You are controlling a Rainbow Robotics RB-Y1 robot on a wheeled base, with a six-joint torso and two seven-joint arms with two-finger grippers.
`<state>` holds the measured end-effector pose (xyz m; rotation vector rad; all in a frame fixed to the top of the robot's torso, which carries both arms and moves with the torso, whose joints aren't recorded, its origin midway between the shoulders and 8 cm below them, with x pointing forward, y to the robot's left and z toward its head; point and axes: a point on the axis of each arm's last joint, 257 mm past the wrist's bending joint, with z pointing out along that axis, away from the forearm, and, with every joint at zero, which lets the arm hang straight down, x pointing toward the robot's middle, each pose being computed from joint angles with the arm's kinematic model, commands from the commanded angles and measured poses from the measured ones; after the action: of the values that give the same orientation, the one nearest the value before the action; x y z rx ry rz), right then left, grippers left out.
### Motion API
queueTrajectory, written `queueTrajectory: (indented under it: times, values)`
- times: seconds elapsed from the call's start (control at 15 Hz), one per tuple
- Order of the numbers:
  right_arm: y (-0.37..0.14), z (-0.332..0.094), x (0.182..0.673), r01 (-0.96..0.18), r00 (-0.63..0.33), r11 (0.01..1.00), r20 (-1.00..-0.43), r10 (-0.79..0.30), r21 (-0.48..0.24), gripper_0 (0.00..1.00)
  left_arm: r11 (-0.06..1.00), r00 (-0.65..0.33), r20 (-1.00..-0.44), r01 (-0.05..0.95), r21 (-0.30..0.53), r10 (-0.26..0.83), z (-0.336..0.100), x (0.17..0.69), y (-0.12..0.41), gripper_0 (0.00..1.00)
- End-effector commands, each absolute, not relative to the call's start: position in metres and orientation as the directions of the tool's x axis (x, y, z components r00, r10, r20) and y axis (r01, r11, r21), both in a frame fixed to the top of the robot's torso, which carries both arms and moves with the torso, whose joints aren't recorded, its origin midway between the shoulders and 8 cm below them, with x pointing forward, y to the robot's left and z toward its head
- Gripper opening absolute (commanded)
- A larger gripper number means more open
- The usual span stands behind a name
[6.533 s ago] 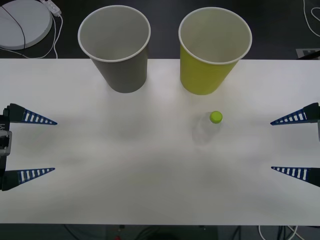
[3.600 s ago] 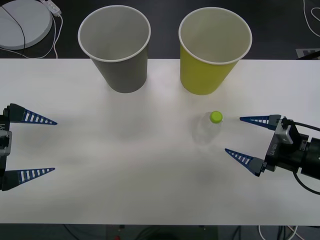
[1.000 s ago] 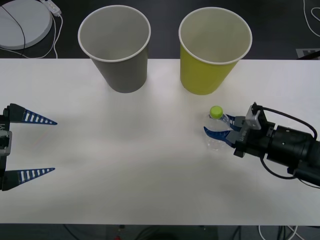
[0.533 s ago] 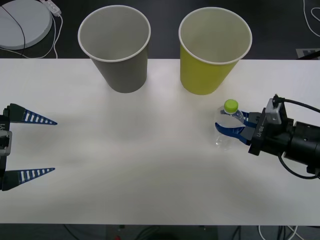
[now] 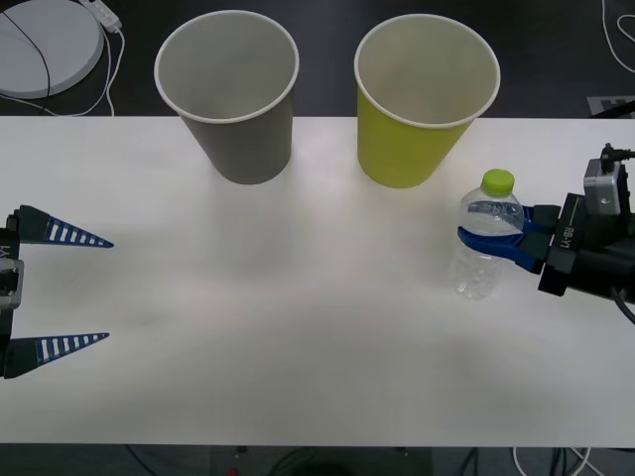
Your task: Put the can into the green bin and the plastic bottle into the gray bin
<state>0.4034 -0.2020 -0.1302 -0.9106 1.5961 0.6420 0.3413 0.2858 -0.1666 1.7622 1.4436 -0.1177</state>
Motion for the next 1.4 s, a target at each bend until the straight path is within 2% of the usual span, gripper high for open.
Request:
queueTrajectory:
  times: [0.07, 0.47, 1.4]
  values:
    - [-0.211, -0.109, 0.402, -0.823, -0.077, 0.563, -0.969, -0.235, -0.071, 0.0, 0.01, 0.334, -0.546, 0.847, 0.532, 0.769, -0.167, 0.341, 0.286, 1.0]
    - [-0.214, -0.055, 0.404, -0.809, -0.056, 0.575, -0.959, -0.278, -0.119, 0.0, 0.01, 0.334, -0.546, 0.847, 0.532, 0.769, -0.167, 0.341, 0.286, 1.0]
    - [-0.182, 0.031, 0.384, -0.827, -0.094, 0.548, -0.929, -0.357, -0.127, 0.0, 0.01, 0.334, -0.546, 0.847, 0.532, 0.769, -0.167, 0.341, 0.286, 1.0]
